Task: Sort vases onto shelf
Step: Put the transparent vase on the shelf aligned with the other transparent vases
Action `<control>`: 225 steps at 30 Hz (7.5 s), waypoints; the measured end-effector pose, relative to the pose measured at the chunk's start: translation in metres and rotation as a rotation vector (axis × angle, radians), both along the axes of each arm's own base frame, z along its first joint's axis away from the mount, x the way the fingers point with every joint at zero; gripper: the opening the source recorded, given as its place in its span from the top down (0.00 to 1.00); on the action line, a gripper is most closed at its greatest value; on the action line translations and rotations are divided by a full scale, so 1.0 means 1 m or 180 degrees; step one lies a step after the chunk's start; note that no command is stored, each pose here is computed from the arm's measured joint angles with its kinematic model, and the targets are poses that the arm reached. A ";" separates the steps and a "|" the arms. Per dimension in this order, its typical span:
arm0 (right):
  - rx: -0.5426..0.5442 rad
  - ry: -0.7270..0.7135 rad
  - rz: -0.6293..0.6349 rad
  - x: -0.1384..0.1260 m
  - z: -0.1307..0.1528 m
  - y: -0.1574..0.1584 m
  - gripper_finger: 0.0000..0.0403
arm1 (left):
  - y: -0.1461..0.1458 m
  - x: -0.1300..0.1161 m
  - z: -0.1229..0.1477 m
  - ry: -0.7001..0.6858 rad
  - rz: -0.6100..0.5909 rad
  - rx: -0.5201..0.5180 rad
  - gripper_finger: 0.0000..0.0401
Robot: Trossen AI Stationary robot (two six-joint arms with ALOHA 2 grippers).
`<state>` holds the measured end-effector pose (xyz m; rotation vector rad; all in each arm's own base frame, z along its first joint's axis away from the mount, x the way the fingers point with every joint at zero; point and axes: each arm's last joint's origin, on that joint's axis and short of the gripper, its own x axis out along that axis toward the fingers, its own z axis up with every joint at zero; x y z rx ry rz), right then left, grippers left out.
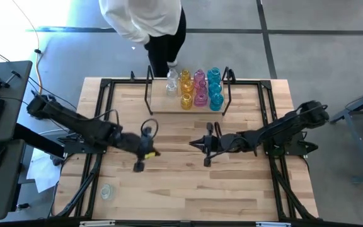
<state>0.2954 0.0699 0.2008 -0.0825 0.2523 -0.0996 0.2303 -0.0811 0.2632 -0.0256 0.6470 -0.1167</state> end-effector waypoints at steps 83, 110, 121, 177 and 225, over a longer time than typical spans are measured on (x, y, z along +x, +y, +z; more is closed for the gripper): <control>-0.0013 0.0087 0.0013 0.002 -0.008 0.002 0.99 | -0.088 -0.079 -0.047 0.2973 0.0530 -0.0586 0.98; -0.0003 0.0331 -0.0011 -0.001 -0.015 0.001 0.99 | 0.124 0.016 0.043 0.1546 0.2068 -0.1716 0.98; -0.0007 0.0356 -0.0012 -0.001 -0.015 0.001 0.99 | 0.200 0.052 0.056 0.1694 0.2259 -0.1743 0.98; 0.0026 0.0508 -0.0038 -0.003 -0.020 0.000 0.99 | 0.103 0.111 -0.038 0.2525 -0.1443 0.1342 0.96; 0.0052 0.0572 -0.0056 -0.004 -0.022 0.000 0.99 | 0.115 0.092 -0.016 0.2756 0.1335 -0.0313 0.47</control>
